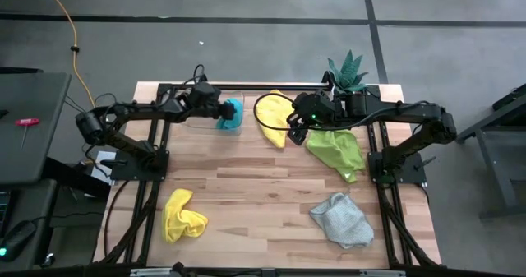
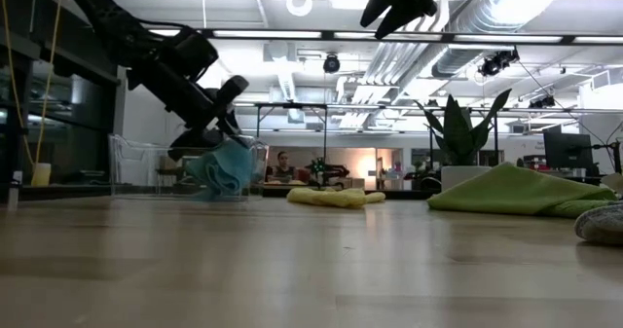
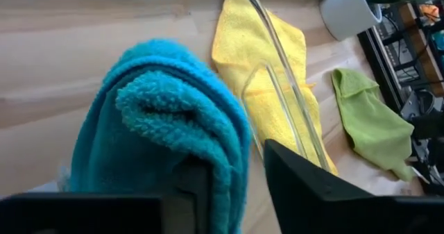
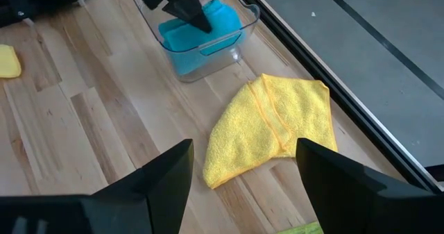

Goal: Fold microfiber towels
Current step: Put the blue towel into the transparent bin

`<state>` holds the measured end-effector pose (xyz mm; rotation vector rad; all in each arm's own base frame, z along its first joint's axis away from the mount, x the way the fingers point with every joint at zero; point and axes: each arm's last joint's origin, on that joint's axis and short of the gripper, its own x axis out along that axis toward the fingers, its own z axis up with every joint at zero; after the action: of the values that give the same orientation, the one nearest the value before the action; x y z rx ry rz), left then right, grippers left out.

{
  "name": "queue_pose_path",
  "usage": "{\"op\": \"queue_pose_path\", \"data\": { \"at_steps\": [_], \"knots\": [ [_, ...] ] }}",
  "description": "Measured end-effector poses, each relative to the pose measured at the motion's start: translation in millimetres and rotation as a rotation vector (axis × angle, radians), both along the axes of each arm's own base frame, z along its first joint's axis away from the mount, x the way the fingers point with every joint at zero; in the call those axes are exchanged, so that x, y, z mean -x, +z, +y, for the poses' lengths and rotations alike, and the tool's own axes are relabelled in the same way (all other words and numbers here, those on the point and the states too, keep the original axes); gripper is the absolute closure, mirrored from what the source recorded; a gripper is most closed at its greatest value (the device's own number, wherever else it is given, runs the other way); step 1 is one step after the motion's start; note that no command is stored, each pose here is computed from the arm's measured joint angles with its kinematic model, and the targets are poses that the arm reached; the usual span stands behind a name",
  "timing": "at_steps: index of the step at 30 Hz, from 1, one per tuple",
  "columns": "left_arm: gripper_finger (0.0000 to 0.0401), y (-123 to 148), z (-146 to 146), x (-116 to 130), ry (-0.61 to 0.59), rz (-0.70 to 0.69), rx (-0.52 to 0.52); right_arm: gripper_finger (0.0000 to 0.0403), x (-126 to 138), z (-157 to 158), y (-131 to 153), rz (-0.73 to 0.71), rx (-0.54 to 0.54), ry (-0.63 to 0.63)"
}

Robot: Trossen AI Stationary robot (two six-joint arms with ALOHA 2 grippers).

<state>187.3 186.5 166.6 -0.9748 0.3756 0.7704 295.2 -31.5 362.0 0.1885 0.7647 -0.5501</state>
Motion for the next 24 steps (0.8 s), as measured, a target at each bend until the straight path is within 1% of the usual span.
{"op": "queue_pose_path", "data": {
  "at_steps": [5,9,13,16,18,20,22,24],
  "knots": [
    [0.0233,6,14,10,-0.013,-0.039,-0.001,0.0155,0,0,0,0.0,0.0,0.0],
    [0.0206,15,26,18,-0.047,-0.089,-0.003,0.0155,0,0,0,0.0,0.0,0.0],
    [0.0196,25,36,23,-0.105,-0.112,0.006,0.0155,0,0,0,0.0,0.0,0.0],
    [0.0201,36,40,21,-0.171,-0.101,-0.029,0.0155,0,0,0,0.0,0.0,0.0],
    [0.0215,39,38,18,-0.223,-0.07,-0.053,0.0155,0,0,0,0.0,0.0,-0.001],
    [0.0245,41,35,12,-0.261,-0.023,-0.083,0.0155,0,0,0,-0.004,-0.006,-0.008],
    [0.0294,41,30,6,-0.283,0.036,-0.127,0.0155,0,0,0,-0.009,-0.013,-0.016],
    [0.036,37,28,2,-0.293,0.095,-0.161,0.0155,0,0,0,-0.008,-0.012,-0.016]
  ]
}}
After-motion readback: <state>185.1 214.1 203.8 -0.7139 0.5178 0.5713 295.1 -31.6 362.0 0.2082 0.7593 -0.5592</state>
